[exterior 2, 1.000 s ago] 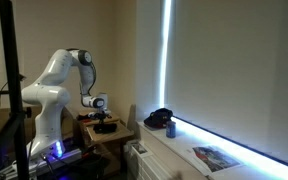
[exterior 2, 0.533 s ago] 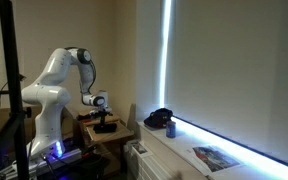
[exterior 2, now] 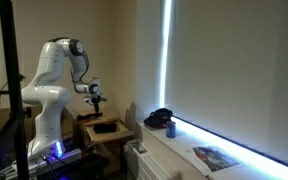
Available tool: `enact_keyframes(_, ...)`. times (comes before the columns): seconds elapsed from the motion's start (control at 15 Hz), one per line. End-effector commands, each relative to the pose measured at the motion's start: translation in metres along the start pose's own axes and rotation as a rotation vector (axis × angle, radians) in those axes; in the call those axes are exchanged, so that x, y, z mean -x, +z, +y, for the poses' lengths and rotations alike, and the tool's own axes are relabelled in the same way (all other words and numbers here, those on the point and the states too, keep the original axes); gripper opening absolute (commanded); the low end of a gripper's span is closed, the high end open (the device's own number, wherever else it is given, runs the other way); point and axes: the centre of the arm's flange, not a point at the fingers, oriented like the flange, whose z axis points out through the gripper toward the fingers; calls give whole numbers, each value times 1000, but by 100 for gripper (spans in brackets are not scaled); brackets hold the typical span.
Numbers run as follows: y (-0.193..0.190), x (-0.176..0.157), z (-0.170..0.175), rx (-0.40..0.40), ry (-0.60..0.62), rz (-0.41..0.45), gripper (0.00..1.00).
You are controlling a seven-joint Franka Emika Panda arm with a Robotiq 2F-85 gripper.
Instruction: Open the top drawer, place the tray inside it then put the screwdriver on the tray
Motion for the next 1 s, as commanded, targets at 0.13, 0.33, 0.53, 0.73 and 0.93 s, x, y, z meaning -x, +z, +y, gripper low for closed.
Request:
enact_keyframes(0.13, -5, 26, -62, -92, -126, 7, 100)
enact_keyframes(0.33, 11, 27, -72, -103, -150, 3, 100)
enact_keyframes(0.53, 77, 13, -98, -35, -230, -32, 100)
enact_keyframes(0.73, 125, 10, -126, -47, -302, -54, 100)
enact_keyframes(0.93, 152, 11, -148, -61, -382, -42, 100)
